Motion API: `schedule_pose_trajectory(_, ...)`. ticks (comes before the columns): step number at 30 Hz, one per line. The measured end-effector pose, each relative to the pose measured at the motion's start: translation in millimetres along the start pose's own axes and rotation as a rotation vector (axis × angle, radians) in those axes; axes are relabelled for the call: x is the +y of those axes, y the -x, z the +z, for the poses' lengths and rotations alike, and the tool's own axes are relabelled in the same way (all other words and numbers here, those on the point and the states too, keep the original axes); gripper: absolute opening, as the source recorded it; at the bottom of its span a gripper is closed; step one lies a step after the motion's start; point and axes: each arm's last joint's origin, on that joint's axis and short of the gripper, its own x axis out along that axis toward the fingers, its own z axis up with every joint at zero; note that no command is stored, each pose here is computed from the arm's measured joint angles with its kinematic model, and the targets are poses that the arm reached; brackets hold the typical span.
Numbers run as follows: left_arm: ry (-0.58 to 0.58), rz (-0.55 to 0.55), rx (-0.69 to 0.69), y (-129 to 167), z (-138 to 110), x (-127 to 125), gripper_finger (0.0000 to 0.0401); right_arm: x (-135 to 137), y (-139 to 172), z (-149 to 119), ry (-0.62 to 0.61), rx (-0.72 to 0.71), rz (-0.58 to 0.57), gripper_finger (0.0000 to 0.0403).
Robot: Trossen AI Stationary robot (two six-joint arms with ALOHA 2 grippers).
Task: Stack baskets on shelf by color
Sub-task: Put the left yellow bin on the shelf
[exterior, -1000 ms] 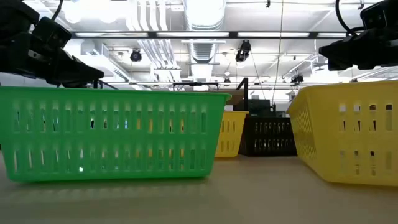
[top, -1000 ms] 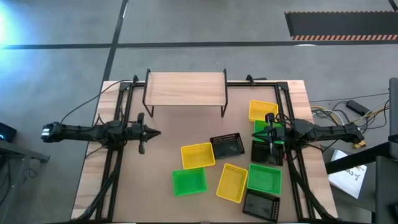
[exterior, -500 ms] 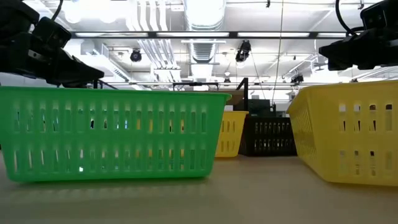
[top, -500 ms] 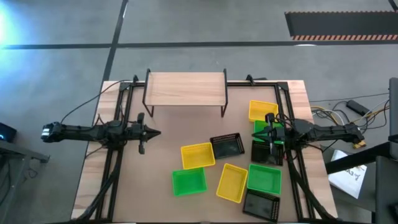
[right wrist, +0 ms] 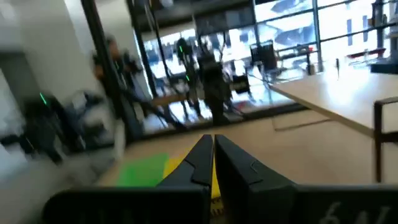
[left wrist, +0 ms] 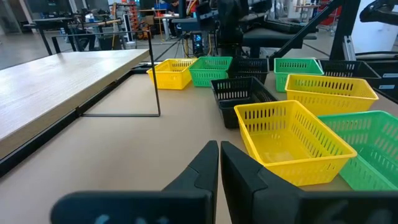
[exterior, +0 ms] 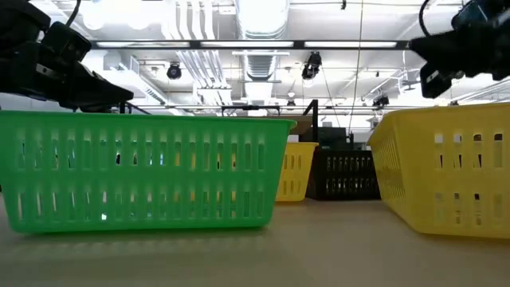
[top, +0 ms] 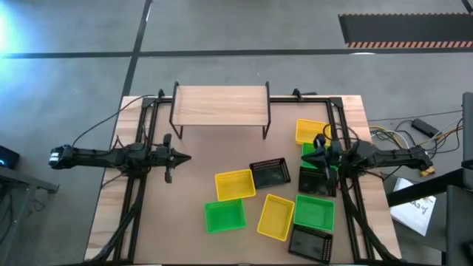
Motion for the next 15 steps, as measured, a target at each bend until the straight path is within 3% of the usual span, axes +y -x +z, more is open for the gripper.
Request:
schedule_pose_trajectory(5,0.0,0.0,0.0,0.0,0.0,0.0,0.0002,8.8,-4.5,8.9,-0.117,-0.084,0.092,0.0009)
schedule_pose_trajectory(8,0.0,0.0,0.0,0.0,0.0,0.0,0.0002,13.5,-11.5,5.8,-0.095,-0.08,0.042,0.0009)
schedule_pose_trajectory(12,0.0,0.0,0.0,0.0,0.0,0.0,0.0002,16.9,-30.0,-21.9,-0.03,0.126,-0.102,0.0009)
schedule_pose_trajectory(15,0.0,0.0,0.0,0.0,0.0,0.0,0.0002,24.4,-48.6,-25.2,0.004,0.222,-0.145,0.0011)
